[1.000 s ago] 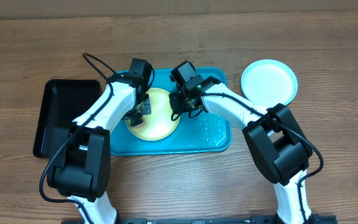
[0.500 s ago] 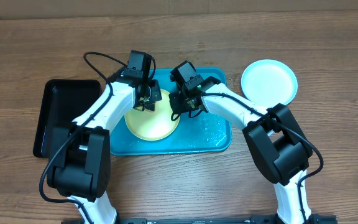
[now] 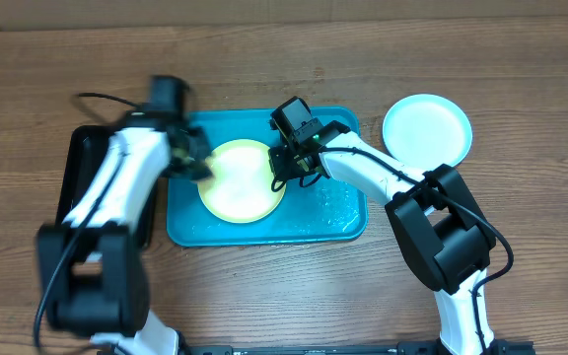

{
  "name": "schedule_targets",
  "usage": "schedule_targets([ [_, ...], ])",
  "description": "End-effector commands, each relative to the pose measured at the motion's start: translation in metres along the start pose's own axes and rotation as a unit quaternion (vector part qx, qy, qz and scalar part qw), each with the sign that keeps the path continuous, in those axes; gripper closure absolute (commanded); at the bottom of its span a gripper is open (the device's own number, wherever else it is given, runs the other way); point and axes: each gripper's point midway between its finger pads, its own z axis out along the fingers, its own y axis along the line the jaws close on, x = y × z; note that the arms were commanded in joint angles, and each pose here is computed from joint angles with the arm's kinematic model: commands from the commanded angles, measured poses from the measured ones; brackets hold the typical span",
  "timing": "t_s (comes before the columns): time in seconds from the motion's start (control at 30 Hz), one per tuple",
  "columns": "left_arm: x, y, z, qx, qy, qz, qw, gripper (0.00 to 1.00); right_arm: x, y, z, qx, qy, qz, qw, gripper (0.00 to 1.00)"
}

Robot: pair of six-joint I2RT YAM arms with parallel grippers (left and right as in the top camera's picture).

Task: Clean dirty plates on tray and stack at the side
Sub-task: 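Move the left gripper back and drop the sponge on the black tray, then lift the yellow plate with the right gripper onto the plate stack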

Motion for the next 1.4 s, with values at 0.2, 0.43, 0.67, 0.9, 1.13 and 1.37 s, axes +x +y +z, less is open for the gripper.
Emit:
schedule_targets([
  [0.2, -0.049, 0.098, -0.063, -0.092, -0.098, -0.082, 0.988, 0.96, 0.007, -0.007, 0.008, 0.016, 0.007, -0.001, 1.0, 0.96],
  [0.43, -0.037, 0.139, -0.016, -0.152, -0.036, -0.102, 0.982, 0.96, 0.006, -0.007, 0.008, 0.015, 0.006, -0.001, 1.0, 0.96],
  [0.67, -0.03, 0.16, 0.002, -0.171, -0.009, -0.119, 0.978, 0.96, 0.008, -0.007, 0.008, 0.017, 0.009, -0.001, 1.0, 0.96],
  [0.9, -0.034, 0.159, -0.005, -0.164, -0.01, -0.123, 0.979, 0.67, 0.006, -0.007, 0.007, 0.015, 0.007, -0.001, 1.0, 0.96],
  [1.13, -0.058, 0.144, -0.05, -0.145, -0.017, -0.124, 0.981, 0.65, -0.012, 0.007, -0.019, 0.009, -0.01, -0.043, 0.999, 0.96],
  [1.37, -0.076, 0.128, -0.074, -0.108, -0.034, -0.125, 0.986, 0.0, -0.064, 0.002, -0.097, 0.153, -0.122, -0.095, 0.976, 0.96],
])
